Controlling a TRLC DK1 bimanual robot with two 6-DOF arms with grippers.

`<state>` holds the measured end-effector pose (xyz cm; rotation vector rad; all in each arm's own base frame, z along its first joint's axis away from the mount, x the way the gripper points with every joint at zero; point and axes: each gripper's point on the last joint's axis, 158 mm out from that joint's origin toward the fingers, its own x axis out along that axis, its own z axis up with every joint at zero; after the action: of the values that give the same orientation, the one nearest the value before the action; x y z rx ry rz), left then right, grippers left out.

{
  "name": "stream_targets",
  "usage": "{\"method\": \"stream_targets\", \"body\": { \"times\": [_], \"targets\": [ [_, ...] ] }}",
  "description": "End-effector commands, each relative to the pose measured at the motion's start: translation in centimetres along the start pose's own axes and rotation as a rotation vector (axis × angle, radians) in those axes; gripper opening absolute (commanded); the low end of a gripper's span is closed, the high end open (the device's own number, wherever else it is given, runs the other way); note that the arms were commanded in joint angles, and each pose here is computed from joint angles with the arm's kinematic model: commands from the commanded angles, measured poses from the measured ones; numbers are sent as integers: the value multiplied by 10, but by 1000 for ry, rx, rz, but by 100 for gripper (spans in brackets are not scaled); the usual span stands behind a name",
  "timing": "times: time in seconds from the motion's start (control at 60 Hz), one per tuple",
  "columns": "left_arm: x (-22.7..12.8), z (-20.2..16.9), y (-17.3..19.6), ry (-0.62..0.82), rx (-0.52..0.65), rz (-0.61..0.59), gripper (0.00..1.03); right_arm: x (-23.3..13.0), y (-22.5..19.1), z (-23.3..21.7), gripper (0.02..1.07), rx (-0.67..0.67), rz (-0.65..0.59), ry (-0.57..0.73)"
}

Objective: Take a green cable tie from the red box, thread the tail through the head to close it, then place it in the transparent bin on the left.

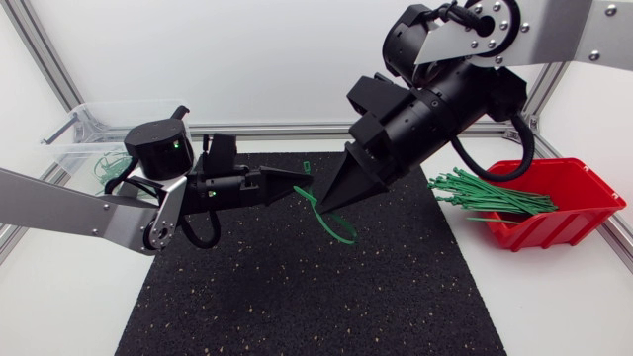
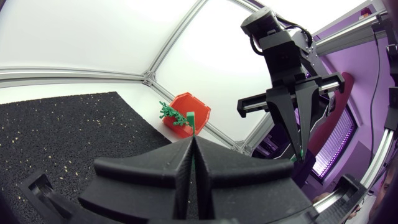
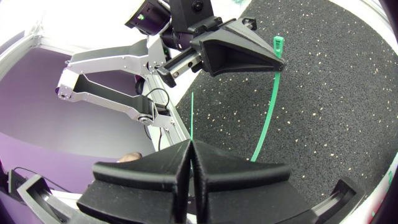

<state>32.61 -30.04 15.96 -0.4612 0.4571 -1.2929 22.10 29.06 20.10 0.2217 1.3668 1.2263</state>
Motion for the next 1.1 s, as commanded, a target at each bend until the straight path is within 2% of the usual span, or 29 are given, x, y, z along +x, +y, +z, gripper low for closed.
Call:
{"method": "stream_targets", "body": {
  "times": [0.0, 0.517, 0.883, 0.95, 1.083],
  "targets": [
    [0, 1, -10, -13, -4, -8, 4, -6, 9, 2, 7, 35, 16, -14],
    [6, -8, -2, -28, -16, 53, 4, -22, 13, 8, 7, 253, 48, -72],
    [4, 5, 6, -108, -4, 158, 4, -34, 6, 21, 7, 517, 55, -114],
    [3, 6, 5, -111, -8, 158, 4, -31, 4, 21, 7, 587, 61, -103],
    [4, 7, 3, -113, -38, 151, 4, -28, 3, 24, 7, 635, 93, -88]
  ]
}}
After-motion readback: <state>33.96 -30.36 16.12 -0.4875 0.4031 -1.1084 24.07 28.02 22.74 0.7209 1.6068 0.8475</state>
